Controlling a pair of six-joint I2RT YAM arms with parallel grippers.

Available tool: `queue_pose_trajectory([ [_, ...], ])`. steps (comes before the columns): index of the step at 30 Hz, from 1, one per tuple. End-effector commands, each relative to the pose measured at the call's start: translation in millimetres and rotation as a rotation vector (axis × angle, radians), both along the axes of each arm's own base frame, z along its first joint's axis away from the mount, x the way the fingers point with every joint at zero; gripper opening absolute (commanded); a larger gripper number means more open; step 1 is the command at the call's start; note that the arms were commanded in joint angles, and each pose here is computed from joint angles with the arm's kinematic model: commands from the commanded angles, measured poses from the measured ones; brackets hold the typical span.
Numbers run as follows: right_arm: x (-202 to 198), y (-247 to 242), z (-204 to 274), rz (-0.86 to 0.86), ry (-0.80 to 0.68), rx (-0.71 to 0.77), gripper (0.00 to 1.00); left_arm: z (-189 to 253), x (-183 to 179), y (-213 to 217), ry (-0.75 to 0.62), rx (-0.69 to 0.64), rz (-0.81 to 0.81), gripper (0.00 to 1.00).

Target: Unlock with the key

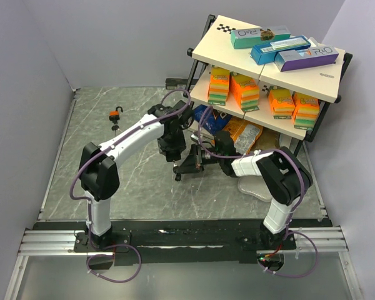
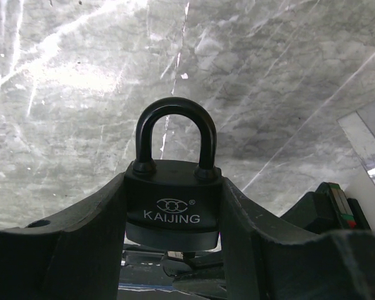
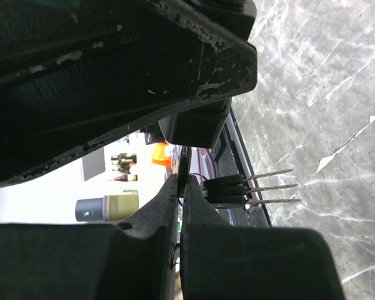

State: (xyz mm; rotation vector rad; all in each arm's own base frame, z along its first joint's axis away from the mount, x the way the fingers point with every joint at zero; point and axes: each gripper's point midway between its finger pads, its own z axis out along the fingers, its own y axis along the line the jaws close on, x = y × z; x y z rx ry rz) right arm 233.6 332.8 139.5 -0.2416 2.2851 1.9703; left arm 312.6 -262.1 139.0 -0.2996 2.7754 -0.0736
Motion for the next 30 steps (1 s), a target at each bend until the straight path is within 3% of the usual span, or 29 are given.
queue_pose_trajectory([
  [1,23.2,3.4,29.9,-0.035,-0.148,0.078,0.0,22.5,-23.0,-18.5,0.021,-0.116,-0.055,0.01],
  [22,34.2,0.6,32.0,-0.056,-0.099,0.128,0.0,30.2,-41.3,-27.5,-0.026,-0.012,-0.165,0.01],
  [30,52.9,-3.0,30.0,-0.153,-0.181,0.091,0.0,28.7,-52.2,-31.9,0.012,-0.042,-0.153,0.01],
])
